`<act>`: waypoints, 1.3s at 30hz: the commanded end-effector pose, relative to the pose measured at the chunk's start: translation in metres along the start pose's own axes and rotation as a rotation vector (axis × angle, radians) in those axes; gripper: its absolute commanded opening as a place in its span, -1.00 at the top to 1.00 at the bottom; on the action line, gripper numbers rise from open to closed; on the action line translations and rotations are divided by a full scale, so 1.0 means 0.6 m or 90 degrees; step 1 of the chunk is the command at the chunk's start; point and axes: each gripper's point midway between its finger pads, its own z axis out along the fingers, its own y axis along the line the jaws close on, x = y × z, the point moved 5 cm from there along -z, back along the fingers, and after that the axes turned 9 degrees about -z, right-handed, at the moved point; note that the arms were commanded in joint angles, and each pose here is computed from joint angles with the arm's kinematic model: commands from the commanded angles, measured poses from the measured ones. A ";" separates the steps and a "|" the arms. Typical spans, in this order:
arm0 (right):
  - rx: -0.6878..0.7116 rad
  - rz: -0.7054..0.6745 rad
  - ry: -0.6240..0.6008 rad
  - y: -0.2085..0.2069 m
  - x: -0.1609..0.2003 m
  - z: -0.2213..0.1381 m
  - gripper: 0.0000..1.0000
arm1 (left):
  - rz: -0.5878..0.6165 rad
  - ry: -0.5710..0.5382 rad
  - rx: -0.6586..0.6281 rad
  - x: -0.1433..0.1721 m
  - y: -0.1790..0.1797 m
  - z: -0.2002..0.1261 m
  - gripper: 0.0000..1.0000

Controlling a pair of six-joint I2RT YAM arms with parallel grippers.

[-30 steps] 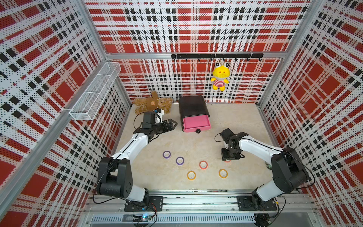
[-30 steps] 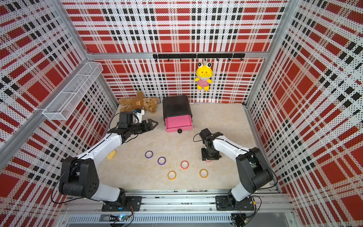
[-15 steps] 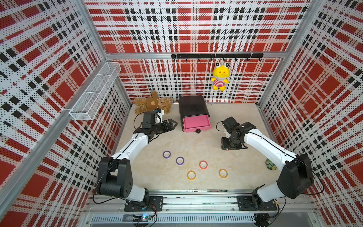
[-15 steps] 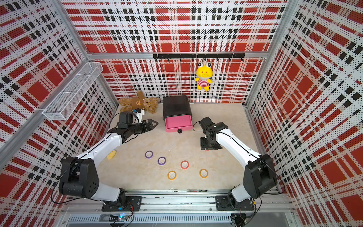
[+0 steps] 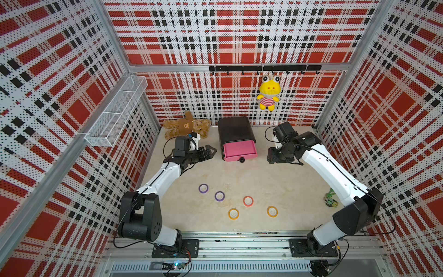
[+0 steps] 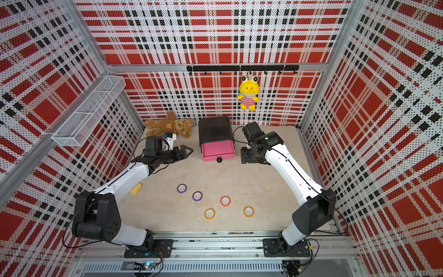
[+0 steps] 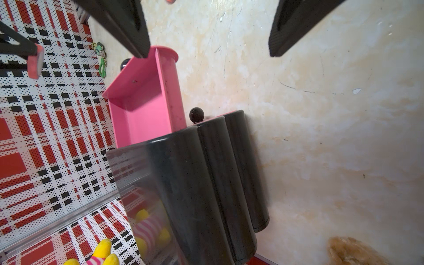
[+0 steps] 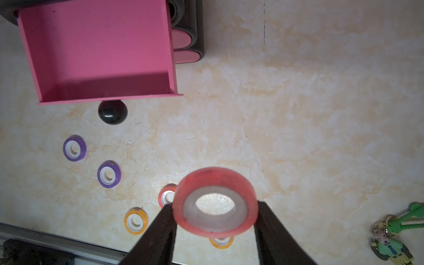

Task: Place the transparent tape into the drawer according to color
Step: Place the tape in the drawer.

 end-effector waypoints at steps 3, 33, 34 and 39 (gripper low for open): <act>-0.008 -0.028 -0.014 0.024 -0.039 0.015 0.20 | 0.017 -0.010 0.017 -0.010 -0.013 0.000 -0.78; -0.066 -0.092 -0.036 0.129 -0.159 0.139 0.10 | 0.013 -0.015 0.010 -0.009 -0.004 -0.005 -0.78; -0.066 -0.090 -0.038 0.129 -0.159 0.139 0.05 | 0.012 -0.013 0.010 -0.008 -0.003 -0.005 -0.79; -0.069 -0.089 -0.045 0.131 -0.161 0.140 -0.31 | 0.012 -0.015 0.011 -0.008 -0.005 -0.007 -0.78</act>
